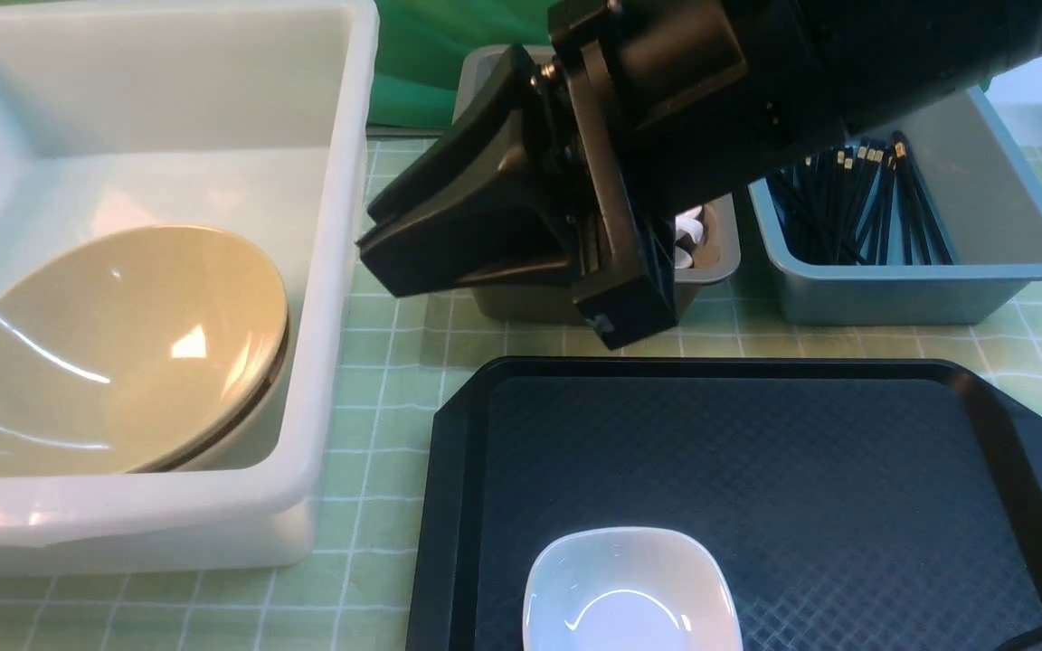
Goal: On green table put chopsticks spoon bowls plates into blue grey white boxes.
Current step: 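Place the white bowl into the white bin with the other dishes with the left gripper, then grasp the small white bowl on the black tray by its rim with the left gripper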
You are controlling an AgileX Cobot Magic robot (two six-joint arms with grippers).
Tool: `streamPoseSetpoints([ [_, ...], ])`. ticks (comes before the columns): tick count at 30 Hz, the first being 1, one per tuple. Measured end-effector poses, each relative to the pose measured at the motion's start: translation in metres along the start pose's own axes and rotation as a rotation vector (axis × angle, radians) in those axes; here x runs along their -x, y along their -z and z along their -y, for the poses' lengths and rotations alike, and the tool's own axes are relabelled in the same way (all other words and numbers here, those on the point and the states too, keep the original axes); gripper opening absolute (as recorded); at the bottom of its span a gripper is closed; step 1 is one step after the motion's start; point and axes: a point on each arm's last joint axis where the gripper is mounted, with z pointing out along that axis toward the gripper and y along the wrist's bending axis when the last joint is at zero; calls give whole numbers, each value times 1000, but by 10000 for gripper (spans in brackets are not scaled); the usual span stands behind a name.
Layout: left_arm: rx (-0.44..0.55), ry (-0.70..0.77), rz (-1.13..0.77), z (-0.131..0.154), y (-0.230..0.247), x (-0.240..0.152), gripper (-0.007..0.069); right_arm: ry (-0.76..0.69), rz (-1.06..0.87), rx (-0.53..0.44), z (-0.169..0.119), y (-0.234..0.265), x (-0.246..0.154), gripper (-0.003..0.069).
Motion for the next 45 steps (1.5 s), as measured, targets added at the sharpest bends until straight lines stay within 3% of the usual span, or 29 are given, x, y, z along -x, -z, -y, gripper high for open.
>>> streamPoseSetpoints([
  [3, -1, 4, 12, 1, 4, -1, 174, -2, -5, 9, -1, 0, 0, 183],
  [7, -2, -5, 51, 7, 20, -7, 317, -3, -6, 11, -1, 0, -1, 188],
  [11, -3, -6, 77, 10, 31, -12, 398, -3, -7, 11, -1, 0, -1, 193],
  [17, 2, -5, 61, 13, 37, -17, 465, -3, -7, 13, -1, 0, -1, 198],
  [20, -7, -59, 72, 29, 45, -20, 470, 4, -14, 10, -1, 1, -1, 202],
  [28, -151, -490, 95, 136, 72, -77, 470, 13, -108, -98, -10, 32, -2, 209],
  [31, -243, -769, 8, 189, 63, -125, 470, -41, -159, -161, -13, 54, -6, 216],
  [34, -310, -994, -114, 225, 49, -178, 470, -98, -182, -235, -18, 77, -13, 227],
  [36, -324, -1058, -166, 235, 43, -197, 470, -111, -182, -252, -21, 82, -16, 232],
  [37, -335, -1146, -250, 250, 30, -230, 470, -121, -180, -277, -30, 92, -23, 237],
  [41, -320, -1344, -413, 275, -8, -287, 470, -118, -171, -293, -54, 105, -34, 244],
  [45, -291, -1526, -510, 289, -43, -317, 470, -111, -155, -301, -69, 114, -36, 244],
])
